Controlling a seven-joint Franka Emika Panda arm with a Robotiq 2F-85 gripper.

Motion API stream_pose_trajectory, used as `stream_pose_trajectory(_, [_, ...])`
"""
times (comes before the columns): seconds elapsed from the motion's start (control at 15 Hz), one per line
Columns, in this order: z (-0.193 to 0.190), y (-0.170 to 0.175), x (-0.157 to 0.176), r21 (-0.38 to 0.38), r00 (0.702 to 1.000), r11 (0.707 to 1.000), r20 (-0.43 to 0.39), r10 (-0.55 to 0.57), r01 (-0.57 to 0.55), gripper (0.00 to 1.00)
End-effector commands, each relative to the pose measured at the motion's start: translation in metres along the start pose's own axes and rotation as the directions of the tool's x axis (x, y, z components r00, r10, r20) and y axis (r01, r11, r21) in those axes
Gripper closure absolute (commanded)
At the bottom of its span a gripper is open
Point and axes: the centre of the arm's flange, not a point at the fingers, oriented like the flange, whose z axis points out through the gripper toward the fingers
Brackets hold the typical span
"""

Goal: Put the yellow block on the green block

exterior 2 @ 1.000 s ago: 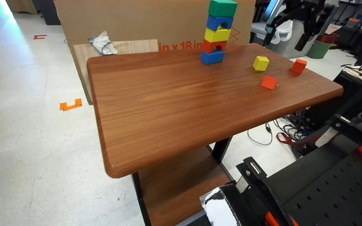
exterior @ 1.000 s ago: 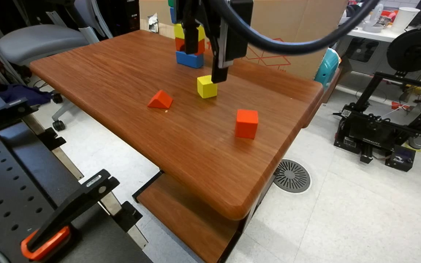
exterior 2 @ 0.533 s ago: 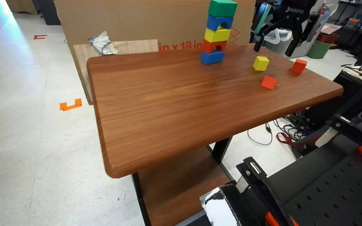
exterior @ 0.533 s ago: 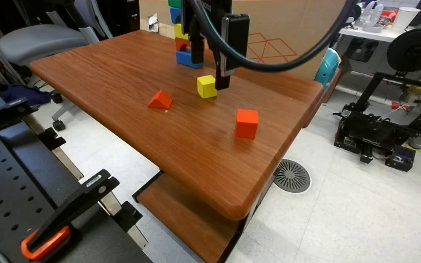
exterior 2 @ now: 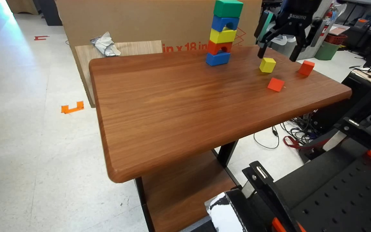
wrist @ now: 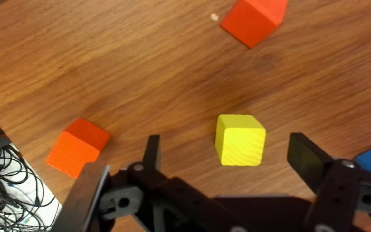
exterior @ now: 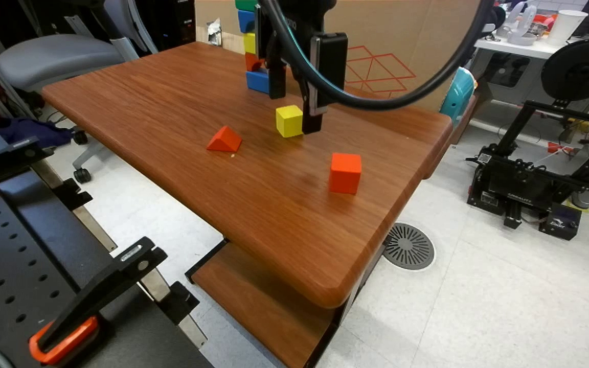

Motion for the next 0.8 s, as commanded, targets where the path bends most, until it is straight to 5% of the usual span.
stream_pose_trajectory(0.0, [0.008, -0.014, 0.01, -0.02, 1.0, 1.0, -0.008, -0.012, 0.012, 0.02])
stream_pose_trajectory(0.13, [0.012, -0.018, 0.012, -0.036, 1.0, 0.999, -0.01, -0.022, 0.022, 0.0])
stream_pose_trajectory(0.27, [0.015, -0.023, 0.015, -0.046, 1.0, 0.999, -0.009, -0.028, 0.028, 0.28])
stream_pose_trajectory(0.73, [0.003, -0.018, 0.003, -0.012, 0.999, 0.999, -0.011, -0.033, 0.033, 0.82])
